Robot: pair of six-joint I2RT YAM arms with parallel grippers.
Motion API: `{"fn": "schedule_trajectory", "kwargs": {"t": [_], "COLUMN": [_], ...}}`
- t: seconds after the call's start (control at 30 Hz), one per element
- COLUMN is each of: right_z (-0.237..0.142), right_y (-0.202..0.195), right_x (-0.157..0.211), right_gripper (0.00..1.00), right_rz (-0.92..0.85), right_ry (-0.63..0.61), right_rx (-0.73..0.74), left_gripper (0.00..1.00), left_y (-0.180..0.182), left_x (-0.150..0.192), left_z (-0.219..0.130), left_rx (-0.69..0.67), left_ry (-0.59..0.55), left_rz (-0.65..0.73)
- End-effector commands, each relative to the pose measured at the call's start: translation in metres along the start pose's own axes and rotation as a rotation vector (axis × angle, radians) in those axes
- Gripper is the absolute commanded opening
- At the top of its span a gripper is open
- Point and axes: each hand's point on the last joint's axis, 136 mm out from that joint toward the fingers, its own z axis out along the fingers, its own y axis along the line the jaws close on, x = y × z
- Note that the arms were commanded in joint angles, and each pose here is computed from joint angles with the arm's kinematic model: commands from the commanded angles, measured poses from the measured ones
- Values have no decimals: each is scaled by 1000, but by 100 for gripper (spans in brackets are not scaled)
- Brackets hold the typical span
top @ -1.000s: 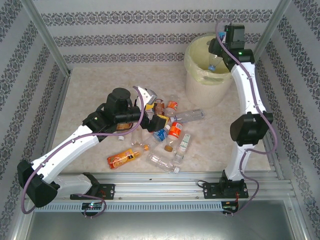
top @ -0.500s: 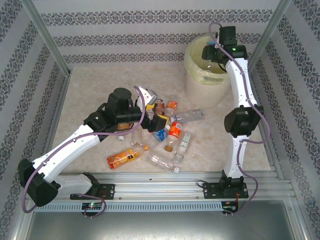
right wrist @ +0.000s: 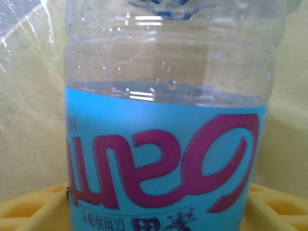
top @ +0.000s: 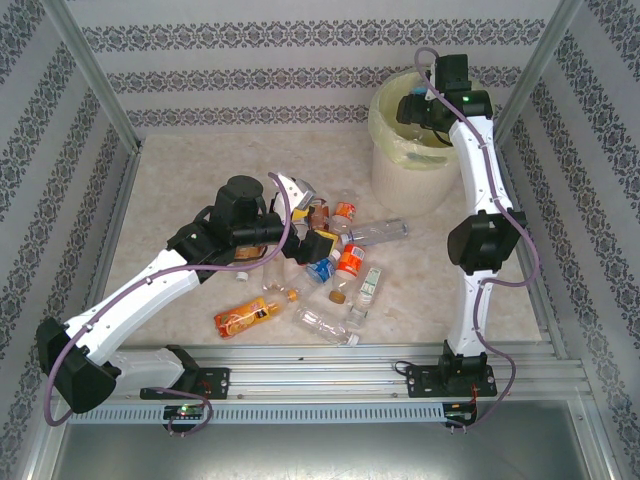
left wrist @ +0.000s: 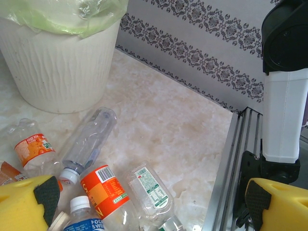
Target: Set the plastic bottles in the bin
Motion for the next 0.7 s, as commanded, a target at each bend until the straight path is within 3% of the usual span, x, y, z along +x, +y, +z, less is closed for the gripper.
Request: {"fn": "schedule_trajectory", "kwargs": {"t": [0.0, 0.13, 0.67], "right_z": [-3, -11, -80], "right_y": [10, 12, 24], "right_x": [-3, -8, -39], "right_gripper": [79, 87, 87], "right_rz": [-11, -12, -41], "right_ry": [-9, -27, -174], "right_rx": [-23, -28, -27], "left_gripper": [100, 100, 100], "left_y": [-6, -5, -6], "left_x": [0, 0, 0], "left_z": [-1, -1, 0], "left_rx": [9, 7, 12], "left_ry": [7, 6, 6], "left_rz": [24, 23, 22]}}
